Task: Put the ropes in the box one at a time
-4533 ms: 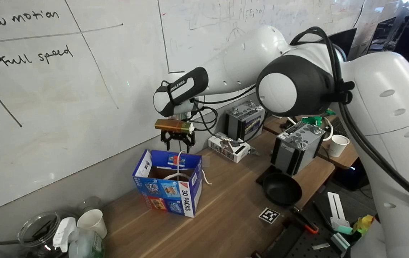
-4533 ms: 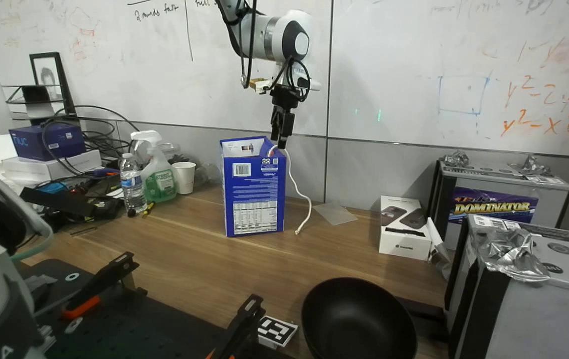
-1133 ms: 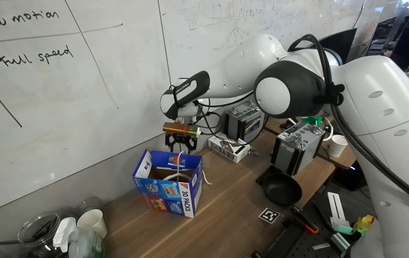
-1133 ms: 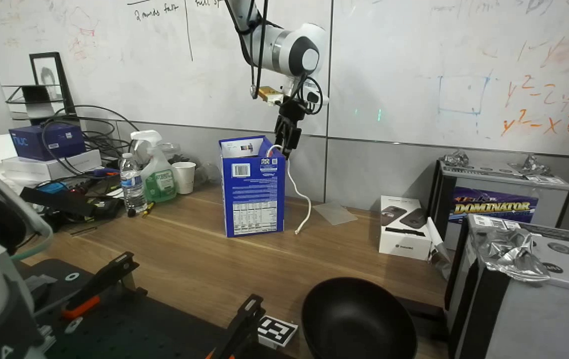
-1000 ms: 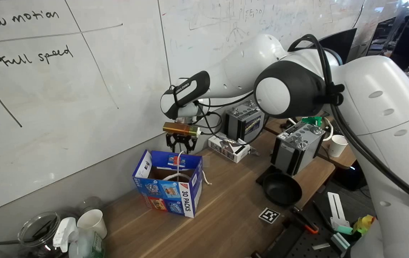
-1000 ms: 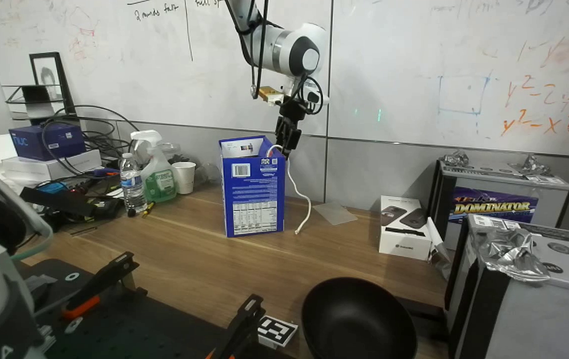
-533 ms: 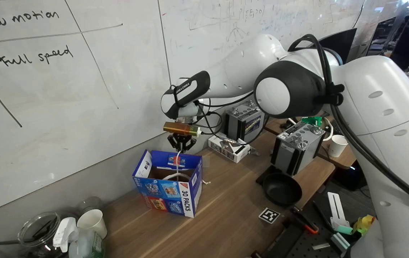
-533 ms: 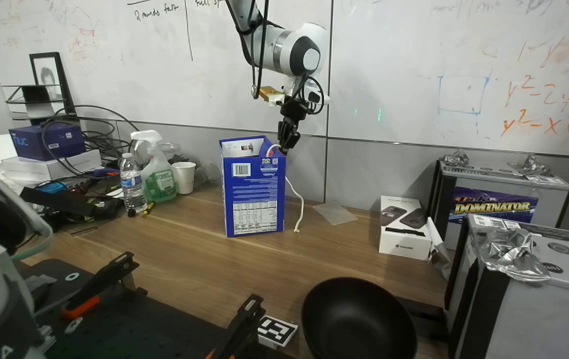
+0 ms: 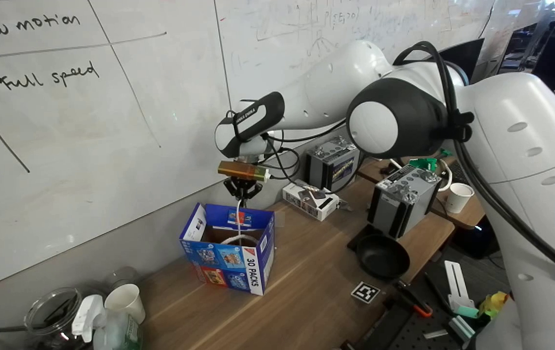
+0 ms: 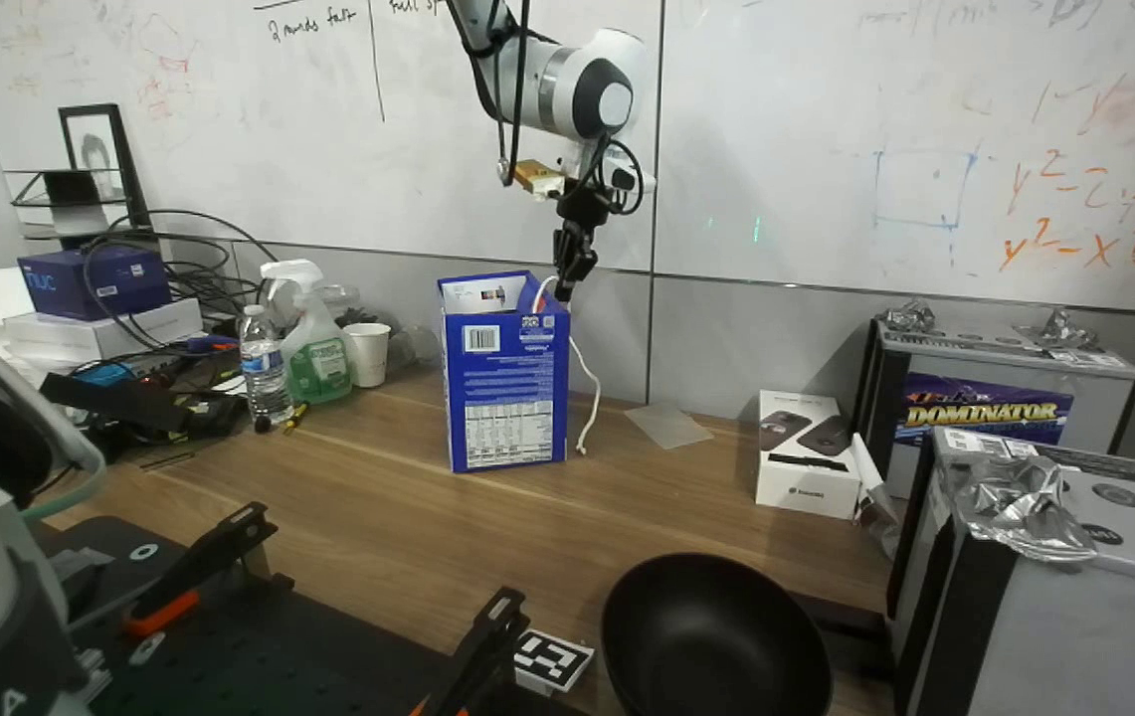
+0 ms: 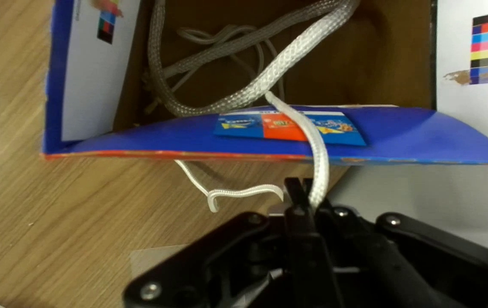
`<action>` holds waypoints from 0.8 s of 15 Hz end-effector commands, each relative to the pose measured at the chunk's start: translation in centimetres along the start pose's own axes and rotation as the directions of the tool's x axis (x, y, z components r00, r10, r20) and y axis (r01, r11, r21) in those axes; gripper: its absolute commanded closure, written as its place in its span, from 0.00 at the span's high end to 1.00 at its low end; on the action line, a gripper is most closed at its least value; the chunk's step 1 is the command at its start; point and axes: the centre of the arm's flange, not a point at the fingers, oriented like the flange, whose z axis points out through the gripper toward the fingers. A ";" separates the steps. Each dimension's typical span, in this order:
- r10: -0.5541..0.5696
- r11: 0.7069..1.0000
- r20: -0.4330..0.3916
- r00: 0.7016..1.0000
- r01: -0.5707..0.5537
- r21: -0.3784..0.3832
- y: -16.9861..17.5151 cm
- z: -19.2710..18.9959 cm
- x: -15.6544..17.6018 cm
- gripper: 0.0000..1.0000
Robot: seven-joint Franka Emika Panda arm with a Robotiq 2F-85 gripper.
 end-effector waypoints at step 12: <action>-0.115 0.990 -0.319 0.941 0.133 0.036 -3.1 -16.5 -15.4 0.01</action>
